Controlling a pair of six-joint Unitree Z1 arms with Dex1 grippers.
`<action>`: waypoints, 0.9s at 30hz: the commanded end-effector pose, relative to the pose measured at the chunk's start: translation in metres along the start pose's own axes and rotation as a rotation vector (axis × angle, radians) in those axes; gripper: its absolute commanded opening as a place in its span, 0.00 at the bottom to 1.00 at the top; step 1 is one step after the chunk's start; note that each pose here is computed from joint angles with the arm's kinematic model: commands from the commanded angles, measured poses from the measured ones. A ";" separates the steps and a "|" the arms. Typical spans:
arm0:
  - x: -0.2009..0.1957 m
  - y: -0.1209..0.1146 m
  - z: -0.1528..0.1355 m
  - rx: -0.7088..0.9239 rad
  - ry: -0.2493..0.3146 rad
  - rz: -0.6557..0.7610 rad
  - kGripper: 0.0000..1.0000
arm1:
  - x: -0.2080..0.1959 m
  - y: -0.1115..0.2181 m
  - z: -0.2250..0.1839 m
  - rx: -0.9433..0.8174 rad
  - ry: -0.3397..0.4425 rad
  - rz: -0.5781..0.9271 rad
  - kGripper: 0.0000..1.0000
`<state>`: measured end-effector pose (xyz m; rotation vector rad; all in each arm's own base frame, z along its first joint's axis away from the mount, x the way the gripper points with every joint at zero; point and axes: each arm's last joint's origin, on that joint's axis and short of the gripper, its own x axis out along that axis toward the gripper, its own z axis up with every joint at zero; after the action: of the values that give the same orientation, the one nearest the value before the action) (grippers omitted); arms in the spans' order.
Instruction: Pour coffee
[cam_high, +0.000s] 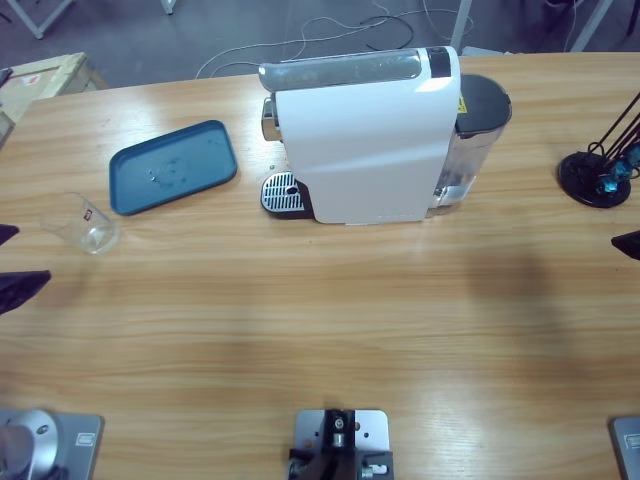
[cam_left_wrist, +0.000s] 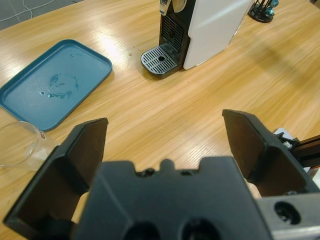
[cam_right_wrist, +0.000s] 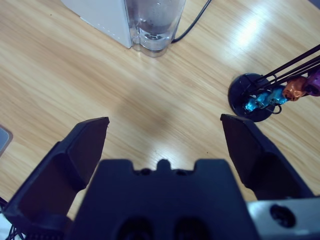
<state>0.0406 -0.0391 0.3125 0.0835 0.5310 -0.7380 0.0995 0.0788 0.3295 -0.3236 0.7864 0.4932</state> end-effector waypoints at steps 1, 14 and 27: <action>0.009 0.001 -0.005 -0.015 0.045 -0.004 1.00 | 0.001 -0.002 -0.009 0.013 0.015 -0.019 1.00; 0.097 0.000 0.122 -0.078 0.105 0.004 0.99 | 0.001 -0.002 -0.009 0.011 0.015 -0.020 1.00; 0.239 0.033 0.165 -0.710 0.125 -0.220 0.95 | 0.004 -0.001 -0.006 0.007 0.028 -0.019 1.00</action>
<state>0.2334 -0.1760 0.3656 -0.4625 0.7815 -0.6608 0.0995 0.0788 0.3295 -0.3236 0.7864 0.4931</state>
